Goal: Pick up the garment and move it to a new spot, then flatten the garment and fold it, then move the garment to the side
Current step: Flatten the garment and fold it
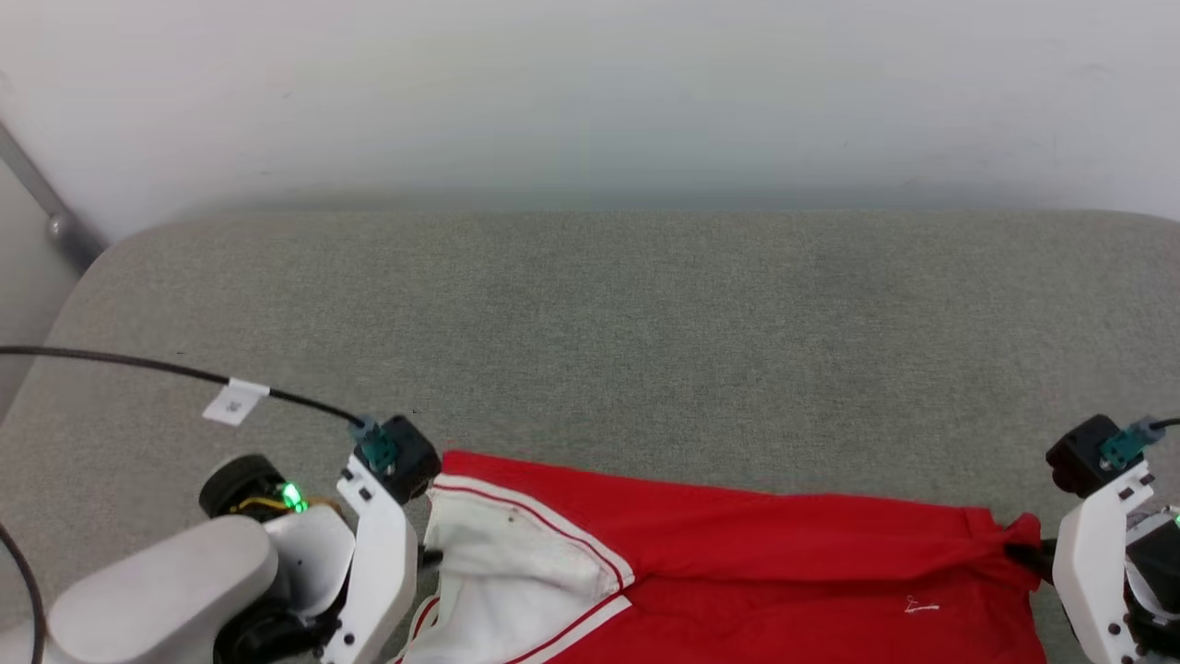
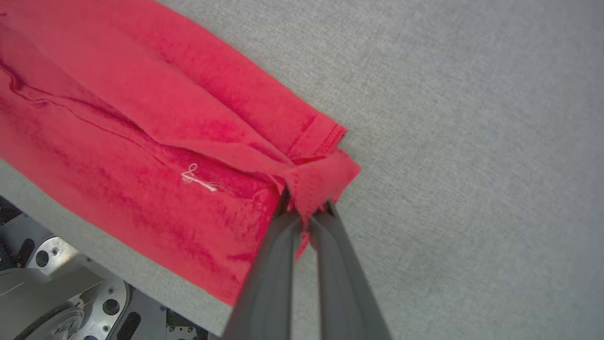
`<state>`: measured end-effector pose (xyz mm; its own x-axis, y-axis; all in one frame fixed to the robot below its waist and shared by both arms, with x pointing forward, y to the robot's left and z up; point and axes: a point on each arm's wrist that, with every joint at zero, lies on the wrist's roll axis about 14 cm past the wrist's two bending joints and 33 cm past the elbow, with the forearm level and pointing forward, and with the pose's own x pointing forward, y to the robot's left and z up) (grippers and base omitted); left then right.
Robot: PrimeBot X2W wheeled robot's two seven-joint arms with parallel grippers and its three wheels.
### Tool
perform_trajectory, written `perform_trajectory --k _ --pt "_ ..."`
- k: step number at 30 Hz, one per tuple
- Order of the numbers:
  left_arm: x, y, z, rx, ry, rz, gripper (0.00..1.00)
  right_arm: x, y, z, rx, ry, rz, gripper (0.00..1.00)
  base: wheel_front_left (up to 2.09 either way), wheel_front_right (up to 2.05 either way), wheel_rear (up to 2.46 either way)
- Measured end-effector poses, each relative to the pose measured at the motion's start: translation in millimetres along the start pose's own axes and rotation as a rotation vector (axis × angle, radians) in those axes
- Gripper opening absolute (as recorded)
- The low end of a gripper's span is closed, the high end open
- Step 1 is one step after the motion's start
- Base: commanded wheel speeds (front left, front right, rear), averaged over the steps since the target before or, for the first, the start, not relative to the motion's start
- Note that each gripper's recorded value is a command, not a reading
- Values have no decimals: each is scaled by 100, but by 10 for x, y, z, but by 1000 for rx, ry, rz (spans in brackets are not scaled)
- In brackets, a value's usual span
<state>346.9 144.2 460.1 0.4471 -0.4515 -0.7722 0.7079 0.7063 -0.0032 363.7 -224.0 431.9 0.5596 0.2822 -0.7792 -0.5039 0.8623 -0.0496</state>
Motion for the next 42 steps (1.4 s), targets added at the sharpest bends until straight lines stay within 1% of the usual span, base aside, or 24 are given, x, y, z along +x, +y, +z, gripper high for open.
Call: perform_trajectory --k 4,9,10,11,12,13,14,16,18,21,23,26,29,32,36,40,42 --pt "49 -163 -312 -38 57 -30 0 16 73 -224 34 33 14 0 0 0 0" --pt "176 -356 -601 -96 115 -78 0 139 215 -429 86 73 46 0 0 0 0" --pt "198 -385 -639 -105 122 -86 0 156 212 -460 92 82 44 4 0 0 0" --pt "215 -394 -677 -115 129 -87 0 170 209 -481 96 87 41 20 0 0 0" --pt "230 -388 -694 -119 129 -83 0 178 204 -512 99 95 37 41 0 0 0" --pt "237 -362 -699 -118 123 -71 48 185 208 -531 100 99 36 100 0 0 0" --pt "240 -344 -680 -113 107 -61 100 189 207 -520 102 89 34 100 0 0 0" --pt "231 -346 -610 -111 60 -55 100 175 200 -433 86 46 27 100 0 0 0" --pt "192 -308 -462 -103 -23 -27 100 129 202 -335 78 -4 25 100 0 0 0" --pt "67 -117 -206 -42 -175 87 100 3 146 -160 67 -98 8 100 0 0 0" --pt "-36 -24 -32 -22 -285 158 100 -108 78 -3 69 -171 -10 100 0 0 0" --pt "-179 94 174 -37 -452 265 100 -246 -9 150 110 -266 -29 100 0 0 0" --pt "-306 234 318 -15 -575 379 100 -334 -200 230 174 -337 -81 100 0 0 0" --pt "-386 320 350 -40 -656 471 100 -296 -285 106 284 -352 -107 100 0 0 0" --pt "-496 448 354 -83 -723 600 100 -153 -224 -186 401 -303 -109 100 0 0 0" --pt "-527 481 294 -136 -743 672 100 -17 -107 -410 507 -258 -96 100 0 0 0" --pt "-578 490 327 -146 -773 702 100 47 -57 -506 543 -231 -93 100 0 0 0"
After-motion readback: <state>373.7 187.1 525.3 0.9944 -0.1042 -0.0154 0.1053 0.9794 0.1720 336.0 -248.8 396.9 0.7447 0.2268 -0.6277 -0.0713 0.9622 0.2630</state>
